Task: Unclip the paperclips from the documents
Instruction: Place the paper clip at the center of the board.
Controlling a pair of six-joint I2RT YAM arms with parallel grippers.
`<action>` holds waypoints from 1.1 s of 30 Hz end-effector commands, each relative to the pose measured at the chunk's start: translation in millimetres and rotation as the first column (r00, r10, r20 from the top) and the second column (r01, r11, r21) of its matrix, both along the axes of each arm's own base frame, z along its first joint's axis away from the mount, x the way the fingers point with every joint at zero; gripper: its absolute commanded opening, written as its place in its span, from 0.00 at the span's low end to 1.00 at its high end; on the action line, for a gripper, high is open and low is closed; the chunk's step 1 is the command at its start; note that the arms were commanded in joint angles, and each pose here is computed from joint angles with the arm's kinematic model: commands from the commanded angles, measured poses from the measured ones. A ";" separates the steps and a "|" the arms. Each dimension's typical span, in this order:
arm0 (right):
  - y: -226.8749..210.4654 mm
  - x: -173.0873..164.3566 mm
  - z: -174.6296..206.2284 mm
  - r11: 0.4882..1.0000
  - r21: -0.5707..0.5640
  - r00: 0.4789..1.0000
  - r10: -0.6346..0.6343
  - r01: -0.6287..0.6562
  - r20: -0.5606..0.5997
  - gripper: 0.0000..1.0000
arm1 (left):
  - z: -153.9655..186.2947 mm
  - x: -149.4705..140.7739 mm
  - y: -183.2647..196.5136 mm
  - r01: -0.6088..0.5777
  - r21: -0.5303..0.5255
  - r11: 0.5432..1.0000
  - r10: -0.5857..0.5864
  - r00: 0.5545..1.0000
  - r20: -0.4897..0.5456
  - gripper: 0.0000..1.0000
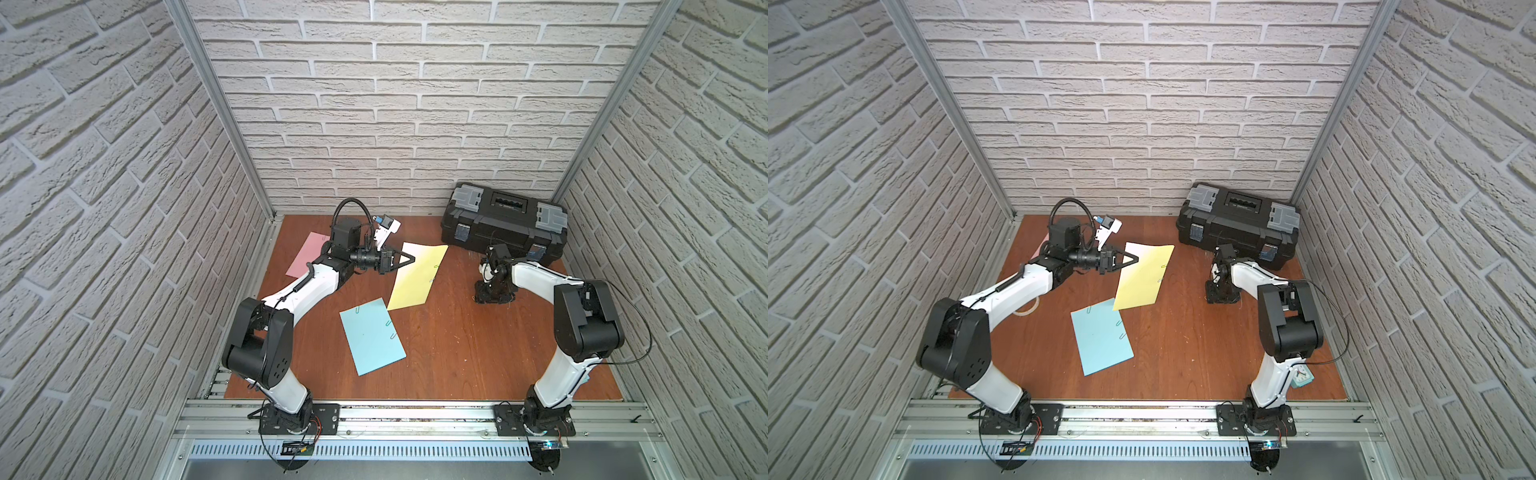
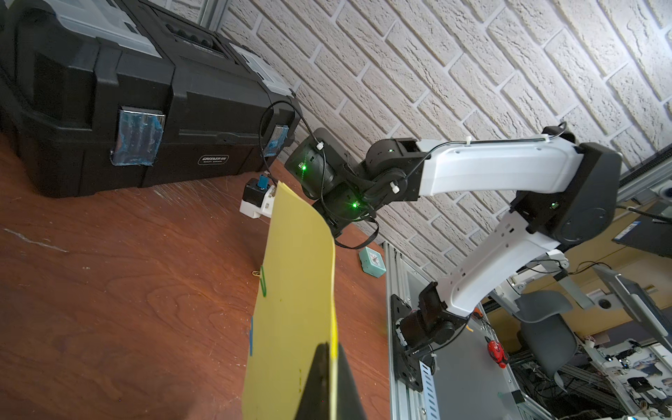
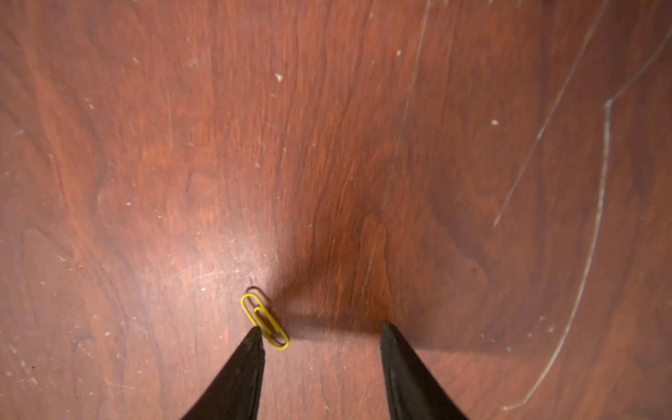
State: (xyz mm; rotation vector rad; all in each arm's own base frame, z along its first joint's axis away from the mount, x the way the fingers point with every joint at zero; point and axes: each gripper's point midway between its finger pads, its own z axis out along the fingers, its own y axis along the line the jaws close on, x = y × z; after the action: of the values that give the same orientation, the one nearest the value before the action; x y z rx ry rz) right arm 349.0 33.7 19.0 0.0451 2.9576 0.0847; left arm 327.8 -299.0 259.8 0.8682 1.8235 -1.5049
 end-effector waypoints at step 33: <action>146.0 13.1 196.9 0.478 0.544 0.663 0.114 -0.689 0.740 0.56 | 30.7 -7.9 -15.7 0.146 -0.123 0.982 -0.151 0.988 -0.030 0.00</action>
State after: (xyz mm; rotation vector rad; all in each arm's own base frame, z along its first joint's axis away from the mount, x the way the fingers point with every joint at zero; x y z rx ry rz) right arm 357.9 170.3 169.8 -0.4045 2.1078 1.2354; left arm 331.6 -311.4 270.8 0.8518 1.7778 -1.7065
